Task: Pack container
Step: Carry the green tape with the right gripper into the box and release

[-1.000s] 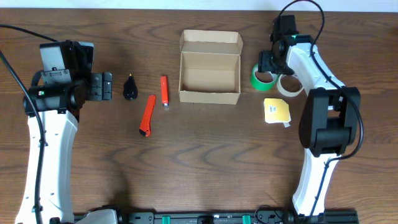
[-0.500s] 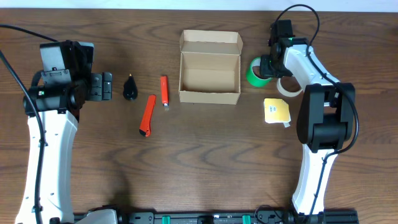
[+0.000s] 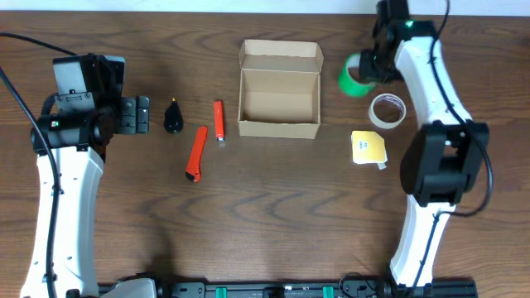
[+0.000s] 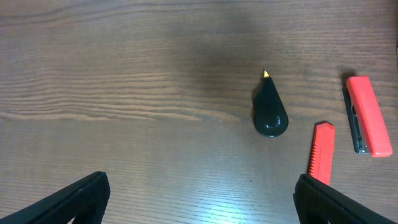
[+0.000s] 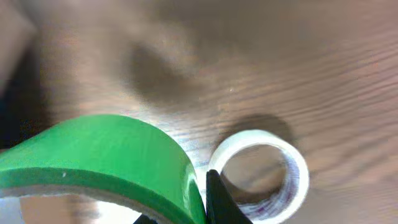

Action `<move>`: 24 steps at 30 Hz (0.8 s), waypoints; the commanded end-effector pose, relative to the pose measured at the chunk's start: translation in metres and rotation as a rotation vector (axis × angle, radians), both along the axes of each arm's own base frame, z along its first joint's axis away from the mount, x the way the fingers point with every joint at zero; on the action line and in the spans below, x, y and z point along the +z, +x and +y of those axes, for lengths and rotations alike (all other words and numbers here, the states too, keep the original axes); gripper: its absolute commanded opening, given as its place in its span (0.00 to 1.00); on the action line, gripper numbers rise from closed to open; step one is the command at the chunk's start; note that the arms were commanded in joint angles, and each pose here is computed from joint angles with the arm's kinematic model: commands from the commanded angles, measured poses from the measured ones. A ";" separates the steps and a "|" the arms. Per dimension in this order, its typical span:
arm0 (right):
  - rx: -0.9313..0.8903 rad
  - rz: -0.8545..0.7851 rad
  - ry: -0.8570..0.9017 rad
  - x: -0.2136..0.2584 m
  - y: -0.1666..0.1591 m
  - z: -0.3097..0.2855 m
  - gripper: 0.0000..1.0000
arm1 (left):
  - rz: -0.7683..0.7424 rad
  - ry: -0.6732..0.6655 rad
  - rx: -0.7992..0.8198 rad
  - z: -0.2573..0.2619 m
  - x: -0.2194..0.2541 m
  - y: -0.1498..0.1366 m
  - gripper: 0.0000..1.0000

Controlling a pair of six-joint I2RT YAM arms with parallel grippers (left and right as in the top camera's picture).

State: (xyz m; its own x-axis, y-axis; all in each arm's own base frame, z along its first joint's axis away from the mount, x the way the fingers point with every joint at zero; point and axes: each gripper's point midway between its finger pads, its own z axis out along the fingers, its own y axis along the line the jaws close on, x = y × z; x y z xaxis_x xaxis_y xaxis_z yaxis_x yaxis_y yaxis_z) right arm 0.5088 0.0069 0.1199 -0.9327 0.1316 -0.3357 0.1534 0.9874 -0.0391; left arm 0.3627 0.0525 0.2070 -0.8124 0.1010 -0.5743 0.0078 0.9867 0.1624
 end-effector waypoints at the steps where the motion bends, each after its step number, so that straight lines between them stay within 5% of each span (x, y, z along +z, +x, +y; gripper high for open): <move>1: 0.050 -0.200 0.014 0.099 -0.001 0.023 0.01 | -0.014 0.011 0.002 0.003 0.007 0.003 0.95; 9: 0.287 -0.290 0.023 0.152 -0.033 0.117 0.01 | -0.014 0.011 0.002 0.003 0.007 0.003 0.95; 24: 0.481 -0.165 -0.074 0.057 -0.035 0.225 0.01 | -0.014 0.011 0.002 0.003 0.007 0.003 0.95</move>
State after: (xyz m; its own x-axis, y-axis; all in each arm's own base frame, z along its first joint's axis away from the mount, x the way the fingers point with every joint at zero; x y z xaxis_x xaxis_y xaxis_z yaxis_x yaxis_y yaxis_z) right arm 0.4664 0.2360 0.2021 -0.8040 -0.3048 -0.5105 -0.3132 0.9470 -0.0721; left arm 0.3628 0.0525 0.2070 -0.8122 0.1010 -0.5746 0.0078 0.9867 0.1624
